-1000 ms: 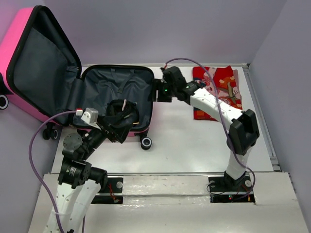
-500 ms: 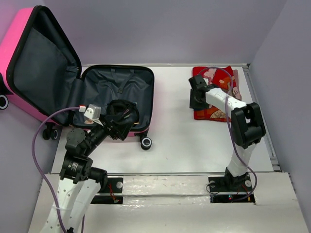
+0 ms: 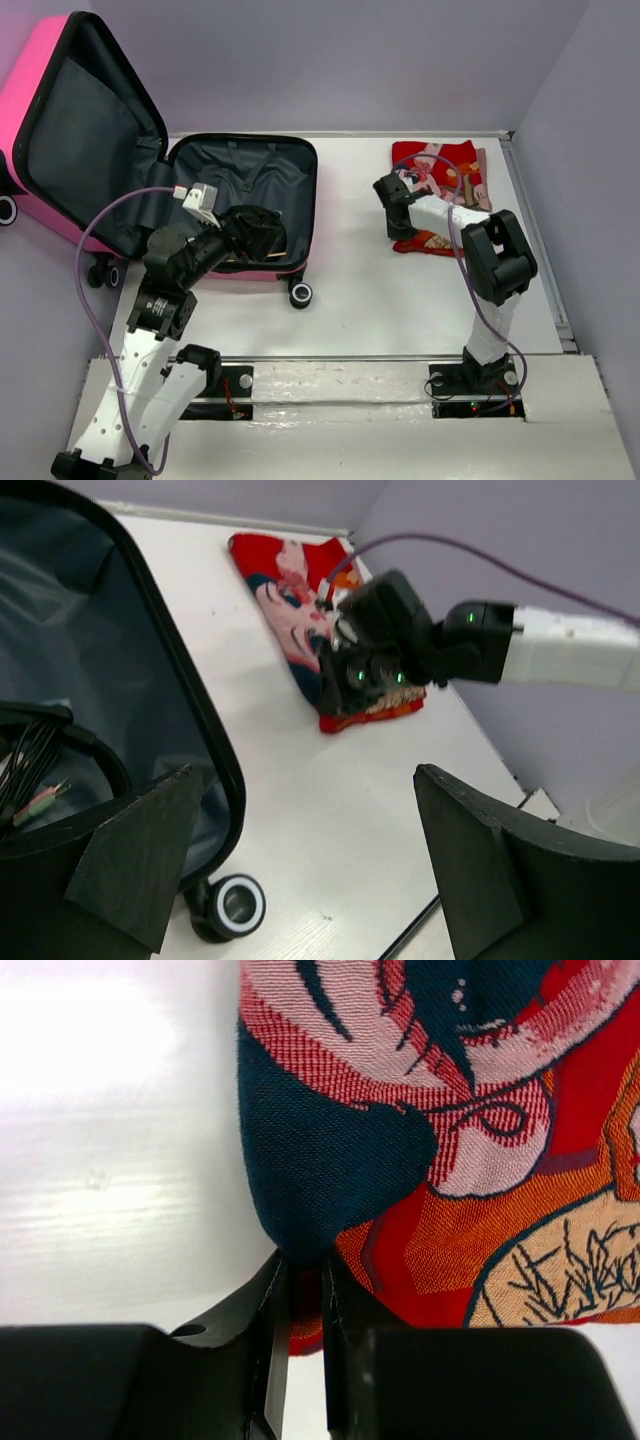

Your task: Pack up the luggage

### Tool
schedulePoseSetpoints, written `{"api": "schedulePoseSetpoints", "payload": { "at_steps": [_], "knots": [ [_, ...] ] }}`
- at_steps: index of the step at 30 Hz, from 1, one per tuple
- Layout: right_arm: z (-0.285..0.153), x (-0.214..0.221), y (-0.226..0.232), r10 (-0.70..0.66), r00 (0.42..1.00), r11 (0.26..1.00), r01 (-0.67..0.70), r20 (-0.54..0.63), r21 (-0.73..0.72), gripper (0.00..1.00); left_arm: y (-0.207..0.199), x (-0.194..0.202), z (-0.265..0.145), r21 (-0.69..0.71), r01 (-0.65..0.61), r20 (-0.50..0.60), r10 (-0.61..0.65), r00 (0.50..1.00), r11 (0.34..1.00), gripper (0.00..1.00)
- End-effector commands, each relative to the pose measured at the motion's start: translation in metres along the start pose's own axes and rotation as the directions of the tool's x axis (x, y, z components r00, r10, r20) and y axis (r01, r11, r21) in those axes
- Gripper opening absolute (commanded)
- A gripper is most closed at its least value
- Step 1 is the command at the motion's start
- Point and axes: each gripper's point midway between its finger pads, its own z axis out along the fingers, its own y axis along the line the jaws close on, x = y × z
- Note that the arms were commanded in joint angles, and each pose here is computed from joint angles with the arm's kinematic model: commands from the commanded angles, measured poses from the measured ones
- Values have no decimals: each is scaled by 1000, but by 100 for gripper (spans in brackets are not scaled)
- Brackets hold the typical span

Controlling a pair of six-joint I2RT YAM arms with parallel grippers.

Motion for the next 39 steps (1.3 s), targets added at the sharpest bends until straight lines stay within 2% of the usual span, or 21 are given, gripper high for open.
{"api": "schedulePoseSetpoints", "payload": {
  "at_steps": [1,4,6,7,8,9,10,11,14,15,17,18,19,21,22,23,24,25,27,29,39],
  "knots": [
    [-35,63,51,-78,995,985,68,-54,-158,12,-29,-47,14,72,6,91,-12,996,997,99],
    [-41,96,51,-42,995,976,21,-92,-216,14,-25,-52,37,34,47,77,-50,996,998,99],
    [-47,109,43,-12,996,973,-8,-86,-231,21,-35,-41,61,44,60,17,-61,998,997,99],
    [-48,108,36,3,998,978,-17,-69,-209,29,-35,-43,70,11,58,30,-58,998,998,99],
    [-57,102,32,20,999,976,-28,-36,-216,45,-49,-37,86,26,55,-3,-55,998,998,99],
    [-61,104,30,29,999,975,-34,-29,-219,50,-49,-36,97,-5,58,-3,-58,998,998,99],
    [-68,100,30,39,999,970,-41,-13,-238,62,-59,-43,106,6,58,2,-58,998,998,99],
    [-84,90,29,71,997,960,-59,31,-273,69,-60,-18,130,-9,57,-69,-58,996,998,99],
    [-105,77,20,142,986,941,-108,84,-319,85,-64,-20,165,-80,27,-73,-33,997,996,99],
    [-108,70,8,205,974,932,-165,93,-324,89,-54,1,187,-116,8,-126,-23,992,993,99],
    [-122,62,-13,300,944,907,-237,140,-347,98,-53,-4,210,-179,-11,-115,-10,993,984,99],
    [-120,56,-31,377,914,890,-313,149,-330,99,-36,20,229,-233,-44,-170,4,985,972,99],
    [-123,57,-43,417,894,876,-346,166,-335,100,-43,7,241,-240,-44,-144,9,990,970,99],
    [-120,56,-61,496,849,847,-426,184,-317,100,-27,37,268,-290,-78,-206,17,978,954,99],
    [-115,59,-79,547,812,827,-487,203,-281,100,-32,27,278,-311,-90,-178,35,983,946,99],
    [-112,58,-87,592,780,799,-533,205,-278,100,-16,54,295,-349,-118,-225,40,974,930,99],
    [-109,58,-93,618,759,780,-561,205,-276,100,-7,63,302,-380,-143,-248,48,967,914,99],
    [-104,56,-107,666,718,742,-611,202,-274,100,-15,47,314,-383,-135,-212,56,976,914,99],
    [-96,58,-118,714,677,697,-658,181,-286,100,14,80,332,-453,-193,-281,65,957,870,99],
    [-88,57,-134,758,631,649,-703,166,-289,100,23,91,353,-468,-202,-287,68,955,860,99],
    [-58,82,-180,842,516,539,-818,157,-200,100,69,135,387,-507,-108,-294,-54,954,855,98]
  ]
}}
